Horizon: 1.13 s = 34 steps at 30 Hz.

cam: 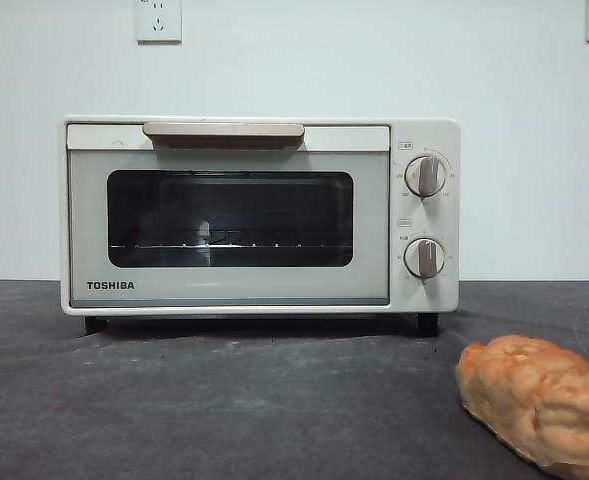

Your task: The left arm flap open the oven, the right arm pick bread and place it into oven, the left arm flap close the oven

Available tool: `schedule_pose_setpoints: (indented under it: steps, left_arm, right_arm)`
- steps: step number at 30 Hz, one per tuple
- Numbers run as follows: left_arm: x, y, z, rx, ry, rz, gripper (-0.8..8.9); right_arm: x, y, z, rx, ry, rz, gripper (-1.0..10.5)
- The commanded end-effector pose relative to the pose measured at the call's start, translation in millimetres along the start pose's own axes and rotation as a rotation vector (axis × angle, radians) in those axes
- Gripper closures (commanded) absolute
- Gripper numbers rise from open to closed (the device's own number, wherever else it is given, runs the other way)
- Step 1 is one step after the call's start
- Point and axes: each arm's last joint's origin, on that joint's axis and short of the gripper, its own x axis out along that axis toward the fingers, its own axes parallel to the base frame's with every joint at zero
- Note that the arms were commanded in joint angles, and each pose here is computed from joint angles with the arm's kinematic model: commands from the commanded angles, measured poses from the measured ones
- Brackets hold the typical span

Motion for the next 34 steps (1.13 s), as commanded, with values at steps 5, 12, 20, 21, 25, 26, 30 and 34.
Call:
schedule_pose_setpoints:
  steps: [5,12,20,21,25,26,30,34]
  left_arm:
    - [-2.1,-21.7,32.5,0.163,0.105,-0.097,7.98]
    - [9.7,-39.4,55.8,0.268,0.312,-0.221,7.98]
    - [18.4,-53.0,70.5,0.301,0.476,-0.334,7.98]
    - [18.0,-54.1,71.1,0.301,0.488,-0.344,7.98]
    - [14.6,-55.8,71.0,0.312,0.514,-0.367,7.98]
    - [14.2,-55.7,70.5,0.313,0.519,-0.367,7.98]
    - [12.6,-54.2,67.7,0.307,0.552,-0.357,7.98]
    - [12.2,-54.0,67.3,0.313,0.556,-0.357,7.98]
  right_arm:
    - [1.5,15.8,37.5,-0.047,0.103,0.055,9.4]
    - [17.2,28.5,59.8,-0.129,0.371,0.223,9.4]
    - [30.6,39.1,71.1,-0.158,0.623,0.370,9.4]
    - [31.1,40.5,71.7,-0.163,0.648,0.378,9.4]
    - [31.2,44.9,70.4,-0.171,0.708,0.411,9.4]
    - [31.1,45.6,69.9,-0.172,0.713,0.417,9.4]
    - [30.5,47.5,69.1,-0.168,0.723,0.431,9.2]
    - [30.6,47.8,68.8,-0.145,0.729,0.424,5.8]
